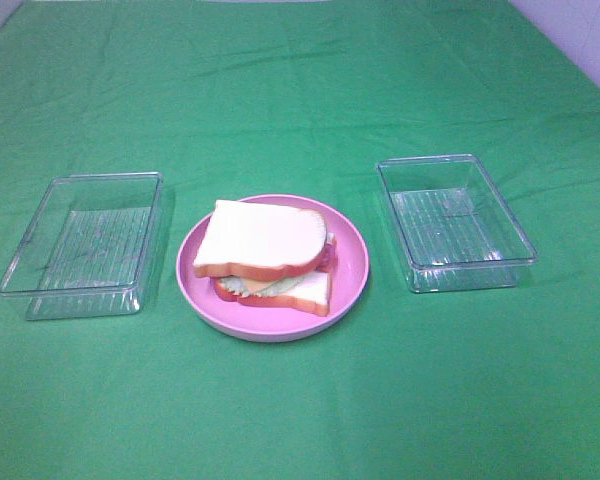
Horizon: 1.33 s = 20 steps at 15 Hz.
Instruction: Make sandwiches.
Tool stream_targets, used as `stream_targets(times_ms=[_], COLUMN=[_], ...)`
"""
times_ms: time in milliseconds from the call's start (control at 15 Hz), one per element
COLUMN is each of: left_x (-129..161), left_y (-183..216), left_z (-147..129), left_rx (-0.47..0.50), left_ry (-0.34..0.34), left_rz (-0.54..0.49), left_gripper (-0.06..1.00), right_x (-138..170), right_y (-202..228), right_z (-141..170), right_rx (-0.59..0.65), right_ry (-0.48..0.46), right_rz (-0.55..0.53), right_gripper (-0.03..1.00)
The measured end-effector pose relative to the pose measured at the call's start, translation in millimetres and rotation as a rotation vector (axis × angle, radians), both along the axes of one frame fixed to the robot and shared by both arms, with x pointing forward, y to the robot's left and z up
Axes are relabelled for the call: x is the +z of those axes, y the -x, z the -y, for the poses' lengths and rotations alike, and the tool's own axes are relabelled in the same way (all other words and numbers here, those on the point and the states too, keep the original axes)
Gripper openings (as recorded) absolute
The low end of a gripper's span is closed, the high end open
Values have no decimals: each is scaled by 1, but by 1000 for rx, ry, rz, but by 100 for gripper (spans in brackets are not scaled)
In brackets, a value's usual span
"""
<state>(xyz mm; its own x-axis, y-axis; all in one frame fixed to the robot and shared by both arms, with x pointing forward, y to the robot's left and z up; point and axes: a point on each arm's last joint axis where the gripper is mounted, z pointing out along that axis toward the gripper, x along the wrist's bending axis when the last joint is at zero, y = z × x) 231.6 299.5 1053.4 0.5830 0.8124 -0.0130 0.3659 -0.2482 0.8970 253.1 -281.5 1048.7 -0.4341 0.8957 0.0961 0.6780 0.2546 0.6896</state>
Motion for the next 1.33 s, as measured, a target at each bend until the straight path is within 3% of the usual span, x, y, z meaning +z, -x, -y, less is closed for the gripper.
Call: stream_targets(times_ms=[133,200,800,1133,1333], left_x=[0,0,0,0,0], left_y=[0,0,0,0,-1], left_z=[0,0,0,2,3], left_rx=[0,0,12,261,445], left_ry=[-1,-1,-1,-1,-1], left_rz=[1,1,1,0,0], left_gripper=[74,74,74,74,74], right_x=[1,0,-3,-3,-3], right_y=[20,22,20,20,19], right_z=[11,13,13,13,12], right_rx=[11,4,0,-52,-203], right_ry=[-5,-2,1,5,20], right_rz=[164,189,196,196,195], right_gripper=[67,67,67,67,67])
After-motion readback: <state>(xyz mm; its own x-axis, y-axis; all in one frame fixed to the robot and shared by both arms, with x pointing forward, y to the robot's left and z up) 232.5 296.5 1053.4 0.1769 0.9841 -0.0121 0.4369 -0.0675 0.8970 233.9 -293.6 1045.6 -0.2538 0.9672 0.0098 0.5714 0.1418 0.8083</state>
